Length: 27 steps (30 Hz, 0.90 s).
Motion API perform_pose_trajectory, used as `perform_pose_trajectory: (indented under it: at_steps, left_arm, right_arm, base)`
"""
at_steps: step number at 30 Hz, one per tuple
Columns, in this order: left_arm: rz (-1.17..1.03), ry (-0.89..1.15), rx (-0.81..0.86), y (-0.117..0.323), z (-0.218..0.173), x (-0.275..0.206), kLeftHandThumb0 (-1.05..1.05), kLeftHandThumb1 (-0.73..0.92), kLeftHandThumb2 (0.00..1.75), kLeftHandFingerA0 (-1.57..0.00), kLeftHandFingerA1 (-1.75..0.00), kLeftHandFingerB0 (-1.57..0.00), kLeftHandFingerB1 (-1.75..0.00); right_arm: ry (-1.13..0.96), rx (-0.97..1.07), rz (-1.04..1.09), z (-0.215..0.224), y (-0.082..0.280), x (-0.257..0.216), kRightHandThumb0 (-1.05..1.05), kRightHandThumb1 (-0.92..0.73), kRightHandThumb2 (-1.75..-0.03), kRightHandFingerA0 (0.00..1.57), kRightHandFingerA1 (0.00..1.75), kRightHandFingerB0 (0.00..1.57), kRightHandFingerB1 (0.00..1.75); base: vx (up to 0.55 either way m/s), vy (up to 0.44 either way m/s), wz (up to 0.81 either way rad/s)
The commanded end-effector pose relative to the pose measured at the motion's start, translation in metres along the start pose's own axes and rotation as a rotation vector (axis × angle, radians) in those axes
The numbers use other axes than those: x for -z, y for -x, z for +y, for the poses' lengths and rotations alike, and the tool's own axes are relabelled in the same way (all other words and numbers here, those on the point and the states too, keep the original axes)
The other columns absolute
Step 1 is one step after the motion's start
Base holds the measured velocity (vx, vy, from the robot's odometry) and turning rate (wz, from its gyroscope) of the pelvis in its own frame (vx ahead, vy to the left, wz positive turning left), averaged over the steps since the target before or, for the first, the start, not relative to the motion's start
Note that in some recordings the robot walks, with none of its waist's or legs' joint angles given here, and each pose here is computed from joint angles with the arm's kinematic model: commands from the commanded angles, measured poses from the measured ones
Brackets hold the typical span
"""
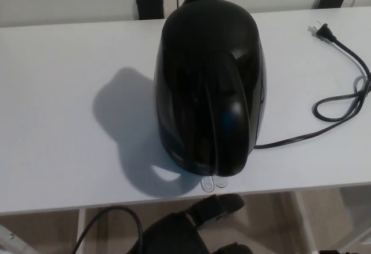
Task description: The robot walk towards a table in front and click the button on the base of the boilling pot using its left middle finger
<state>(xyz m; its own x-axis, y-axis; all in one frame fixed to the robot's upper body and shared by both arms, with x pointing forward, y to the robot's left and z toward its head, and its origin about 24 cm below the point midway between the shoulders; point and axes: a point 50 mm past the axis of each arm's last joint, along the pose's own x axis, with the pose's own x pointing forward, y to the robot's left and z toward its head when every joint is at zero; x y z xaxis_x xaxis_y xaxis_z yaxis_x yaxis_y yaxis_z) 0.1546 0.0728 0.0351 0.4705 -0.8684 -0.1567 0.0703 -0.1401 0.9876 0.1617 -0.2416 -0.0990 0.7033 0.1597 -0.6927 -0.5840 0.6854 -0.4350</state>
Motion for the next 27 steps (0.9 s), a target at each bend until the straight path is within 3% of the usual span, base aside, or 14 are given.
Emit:
perform_pose_trajectory:
  at_steps: [1, 6, 10, 27]
  left_arm:
    - [-0.001, 0.007, -0.027, 0.003, 0.005, 0.003, -0.68, 0.87, 0.67, -0.32, -0.33, -0.28, -0.30]
    - [0.032, 0.010, -0.015, 0.002, 0.004, 0.012, -0.67, 0.85, 0.66, -0.32, -0.33, -0.30, -0.30]
    - [0.064, 0.006, -0.011, 0.000, -0.001, 0.021, -0.68, 0.86, 0.67, -0.31, -0.33, -0.29, -0.30]
    - [0.135, 0.009, 0.050, -0.004, -0.019, 0.040, -0.74, 0.90, 0.68, -0.30, -0.32, -0.30, -0.30]
  right_arm:
    - [-0.007, 0.004, 0.029, -0.003, 0.002, 0.004, -0.34, -0.59, -0.57, 0.64, 0.45, 0.51, 0.40]
    - [-0.003, 0.006, 0.034, -0.003, 0.000, 0.004, -0.32, -0.57, -0.57, 0.54, 0.42, 0.46, 0.38]
    - [0.003, 0.006, 0.025, -0.003, 0.002, 0.002, -0.31, -0.58, -0.57, 0.60, 0.43, 0.49, 0.39]
    - [0.015, 0.016, 0.029, -0.005, 0.003, 0.001, -0.32, -0.58, -0.57, 0.59, 0.42, 0.50, 0.39]
  base:
    - [0.00, 0.000, 0.00]
    - [0.00, 0.000, 0.00]
    - [0.00, 0.000, 0.00]
    - [0.00, 0.000, 0.00]
